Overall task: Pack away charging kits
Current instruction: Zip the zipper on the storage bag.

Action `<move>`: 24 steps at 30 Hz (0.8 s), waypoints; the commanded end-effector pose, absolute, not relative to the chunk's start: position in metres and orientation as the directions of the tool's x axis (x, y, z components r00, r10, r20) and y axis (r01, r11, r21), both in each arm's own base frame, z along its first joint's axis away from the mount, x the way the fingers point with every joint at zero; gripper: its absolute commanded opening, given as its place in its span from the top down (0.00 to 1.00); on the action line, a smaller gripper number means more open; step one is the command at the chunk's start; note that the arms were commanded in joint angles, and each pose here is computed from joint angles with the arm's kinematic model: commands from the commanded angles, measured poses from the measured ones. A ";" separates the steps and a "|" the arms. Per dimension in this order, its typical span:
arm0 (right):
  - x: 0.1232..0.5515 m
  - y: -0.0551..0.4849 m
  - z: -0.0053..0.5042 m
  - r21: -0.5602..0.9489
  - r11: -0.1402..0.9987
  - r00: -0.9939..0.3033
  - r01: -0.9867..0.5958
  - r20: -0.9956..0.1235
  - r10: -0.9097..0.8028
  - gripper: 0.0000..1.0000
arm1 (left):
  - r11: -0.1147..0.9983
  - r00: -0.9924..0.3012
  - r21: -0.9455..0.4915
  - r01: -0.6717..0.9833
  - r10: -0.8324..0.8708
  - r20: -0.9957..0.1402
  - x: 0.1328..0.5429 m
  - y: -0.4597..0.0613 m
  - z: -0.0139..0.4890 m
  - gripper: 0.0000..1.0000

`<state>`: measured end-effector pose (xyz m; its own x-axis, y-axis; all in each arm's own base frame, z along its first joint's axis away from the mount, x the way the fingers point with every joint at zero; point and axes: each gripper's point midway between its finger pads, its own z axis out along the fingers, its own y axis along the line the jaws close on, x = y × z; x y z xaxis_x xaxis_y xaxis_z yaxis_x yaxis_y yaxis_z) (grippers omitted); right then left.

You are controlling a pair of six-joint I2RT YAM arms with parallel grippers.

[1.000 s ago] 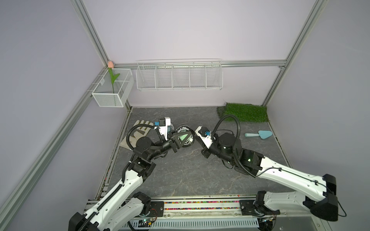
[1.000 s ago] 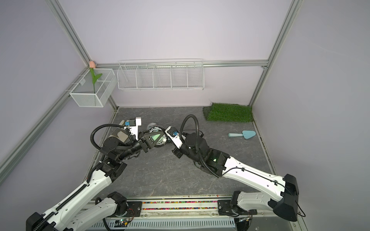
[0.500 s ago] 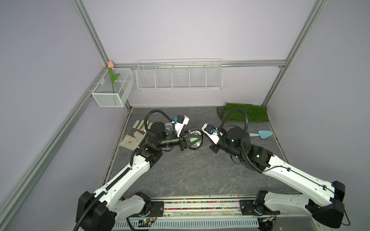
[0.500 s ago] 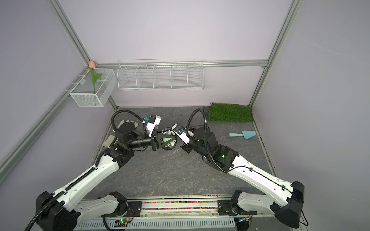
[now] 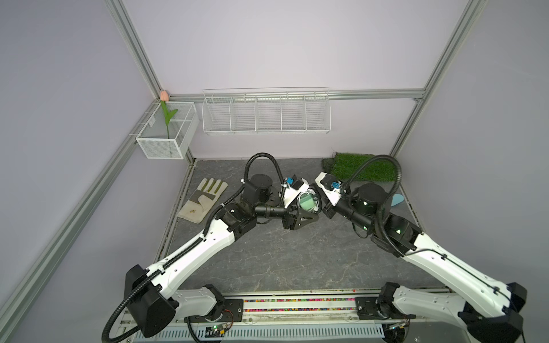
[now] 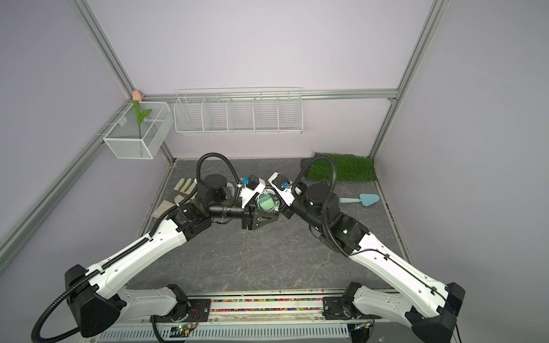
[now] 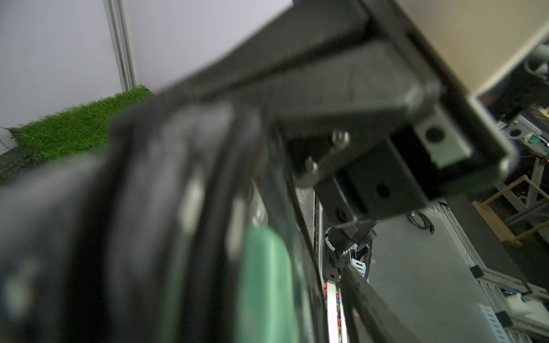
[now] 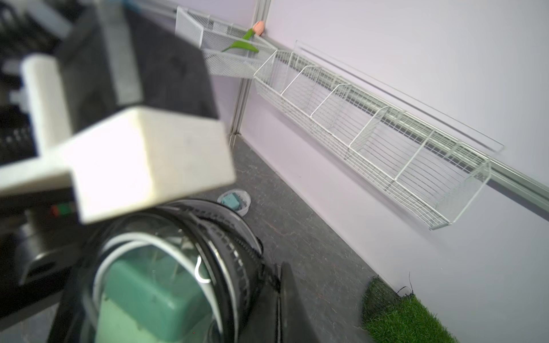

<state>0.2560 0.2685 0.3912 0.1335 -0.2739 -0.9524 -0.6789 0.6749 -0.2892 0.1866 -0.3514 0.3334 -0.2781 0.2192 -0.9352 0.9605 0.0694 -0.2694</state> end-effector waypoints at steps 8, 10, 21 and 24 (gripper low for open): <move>0.259 0.253 0.432 -0.014 0.780 0.112 -0.625 -0.991 0.072 0.94 | 0.064 -0.247 -0.249 0.966 -0.033 -0.968 0.188 -0.339 0.379 0.20; 0.261 0.251 0.432 0.028 0.786 0.096 -0.618 -0.989 0.110 0.93 | 0.108 -0.229 -0.243 0.964 -0.123 -0.966 0.192 -0.330 0.393 0.16; 0.243 0.276 0.428 0.147 0.748 0.033 -0.647 -0.975 0.220 0.93 | 0.164 -0.189 -0.262 0.951 -0.362 -0.913 0.210 -0.317 0.427 0.16; 0.244 0.281 0.427 0.136 0.759 0.029 -0.637 -0.979 0.201 0.94 | 0.163 -0.186 -0.265 0.950 -0.385 -0.904 0.213 -0.317 0.432 0.31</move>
